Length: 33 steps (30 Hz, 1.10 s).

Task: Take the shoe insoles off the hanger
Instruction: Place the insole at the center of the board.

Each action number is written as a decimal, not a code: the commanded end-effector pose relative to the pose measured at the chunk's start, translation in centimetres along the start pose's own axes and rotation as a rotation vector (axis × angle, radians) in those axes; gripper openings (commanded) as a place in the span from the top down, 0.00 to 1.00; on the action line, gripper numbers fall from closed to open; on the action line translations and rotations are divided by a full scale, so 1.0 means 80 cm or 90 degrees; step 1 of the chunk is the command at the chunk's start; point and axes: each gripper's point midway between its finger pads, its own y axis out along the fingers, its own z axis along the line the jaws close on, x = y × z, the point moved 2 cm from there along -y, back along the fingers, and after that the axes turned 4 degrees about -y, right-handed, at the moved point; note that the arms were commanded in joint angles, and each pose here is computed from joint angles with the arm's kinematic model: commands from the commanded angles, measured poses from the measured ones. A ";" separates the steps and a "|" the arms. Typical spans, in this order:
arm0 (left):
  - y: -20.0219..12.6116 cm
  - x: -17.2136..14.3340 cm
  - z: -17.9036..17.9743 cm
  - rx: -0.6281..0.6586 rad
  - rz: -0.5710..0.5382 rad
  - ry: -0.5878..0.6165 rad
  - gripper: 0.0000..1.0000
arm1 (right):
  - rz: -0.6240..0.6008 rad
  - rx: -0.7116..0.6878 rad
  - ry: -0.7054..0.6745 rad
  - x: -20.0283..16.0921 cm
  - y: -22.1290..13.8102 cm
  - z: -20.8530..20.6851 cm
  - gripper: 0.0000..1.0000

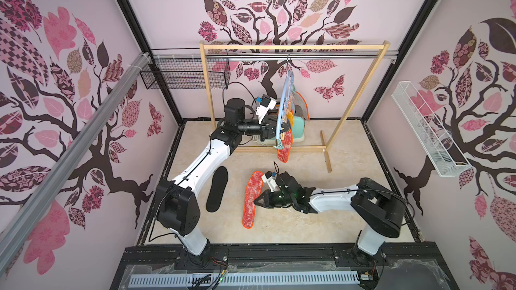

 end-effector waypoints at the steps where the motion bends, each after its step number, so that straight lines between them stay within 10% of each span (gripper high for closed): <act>1: -0.008 0.008 -0.008 0.006 -0.007 0.019 0.87 | -0.002 0.030 0.038 0.028 0.031 0.021 1.00; 33: -0.009 0.005 -0.008 0.004 -0.009 0.018 0.88 | 0.136 -0.013 0.149 0.061 0.136 -0.030 0.99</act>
